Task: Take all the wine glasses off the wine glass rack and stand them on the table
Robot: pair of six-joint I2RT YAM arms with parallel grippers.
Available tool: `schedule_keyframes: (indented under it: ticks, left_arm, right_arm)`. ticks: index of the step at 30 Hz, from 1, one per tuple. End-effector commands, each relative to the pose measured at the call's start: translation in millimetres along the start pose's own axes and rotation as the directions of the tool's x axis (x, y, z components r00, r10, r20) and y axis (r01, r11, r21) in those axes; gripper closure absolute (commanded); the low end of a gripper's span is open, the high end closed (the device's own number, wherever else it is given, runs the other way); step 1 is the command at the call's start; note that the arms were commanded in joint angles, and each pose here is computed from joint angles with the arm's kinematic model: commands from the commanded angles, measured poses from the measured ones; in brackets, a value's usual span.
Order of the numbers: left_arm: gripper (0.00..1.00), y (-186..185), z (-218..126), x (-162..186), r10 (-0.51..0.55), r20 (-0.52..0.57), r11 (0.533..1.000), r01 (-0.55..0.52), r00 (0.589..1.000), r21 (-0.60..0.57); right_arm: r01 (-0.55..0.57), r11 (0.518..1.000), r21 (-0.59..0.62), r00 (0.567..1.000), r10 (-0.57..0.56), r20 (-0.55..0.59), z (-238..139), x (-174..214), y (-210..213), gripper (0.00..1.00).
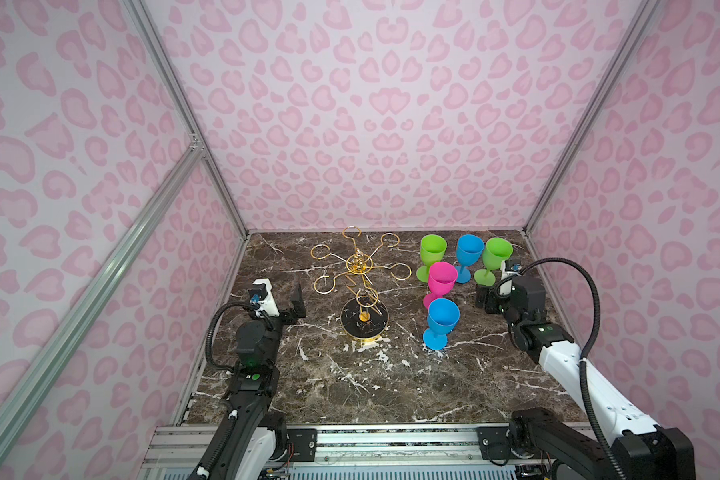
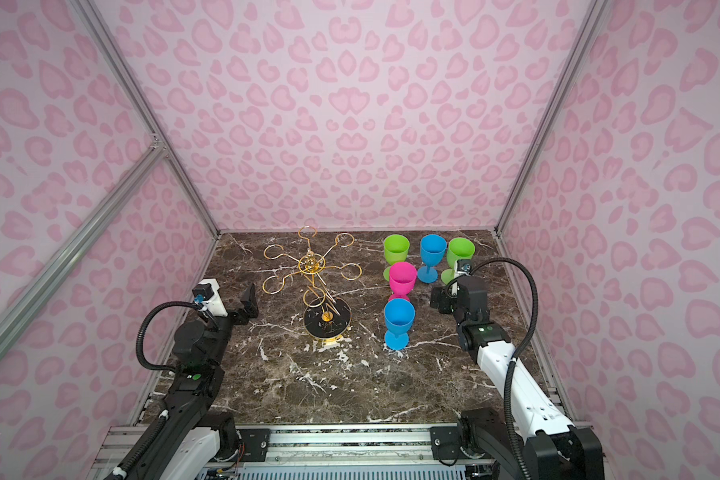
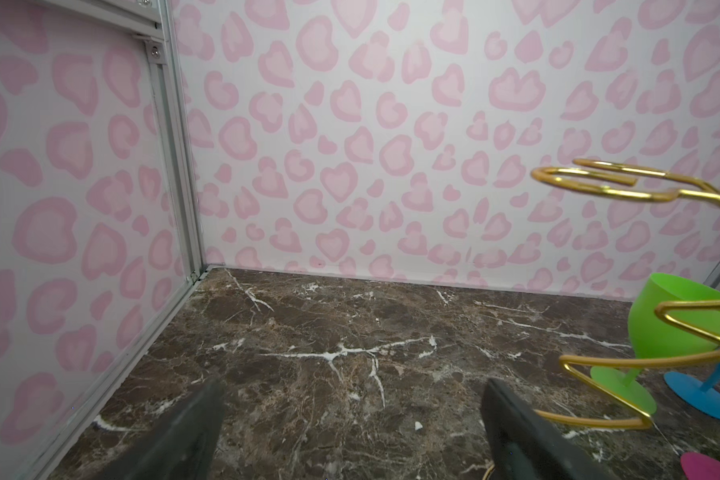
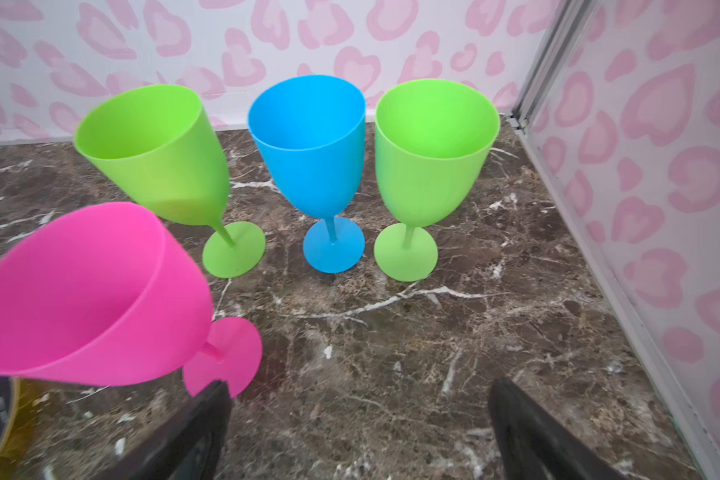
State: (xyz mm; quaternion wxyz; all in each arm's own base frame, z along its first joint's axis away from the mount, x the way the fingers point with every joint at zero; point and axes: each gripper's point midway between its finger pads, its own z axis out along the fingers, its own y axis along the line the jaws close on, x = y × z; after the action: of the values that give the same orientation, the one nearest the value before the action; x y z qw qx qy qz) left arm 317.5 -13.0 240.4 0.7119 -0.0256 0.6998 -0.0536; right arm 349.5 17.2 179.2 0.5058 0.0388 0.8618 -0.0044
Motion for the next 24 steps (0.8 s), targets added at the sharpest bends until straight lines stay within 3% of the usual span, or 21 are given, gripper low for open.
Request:
schedule_keyframes:
  ticks: [1,10,14,24]
  left_arm:
    - [0.03,7.2,0.0,-1.6,-0.004,0.062,0.999,0.006,0.998,-0.035]
    - [0.03,14.4,7.0,60.6,0.058,-0.042,0.997,-0.059,0.997,-0.044]
    - [0.03,6.5,13.9,68.3,0.118,-0.073,0.993,-0.118,0.99,0.012]
    - [0.03,13.3,37.1,101.1,0.123,-0.146,0.992,-0.115,0.982,0.06]
  right_arm:
    - [0.008,0.997,0.08,0.984,-0.022,0.174,3.6,-24.2,-14.7,0.02]
    - [0.038,0.989,0.146,0.971,-0.071,0.227,18.8,0.2,-28.0,0.02]
    - [0.043,0.987,0.155,0.964,-0.082,0.255,23.2,8.4,-31.0,0.02]
    - [0.081,0.99,0.116,0.957,-0.11,0.267,38.1,23.7,-24.1,0.02]
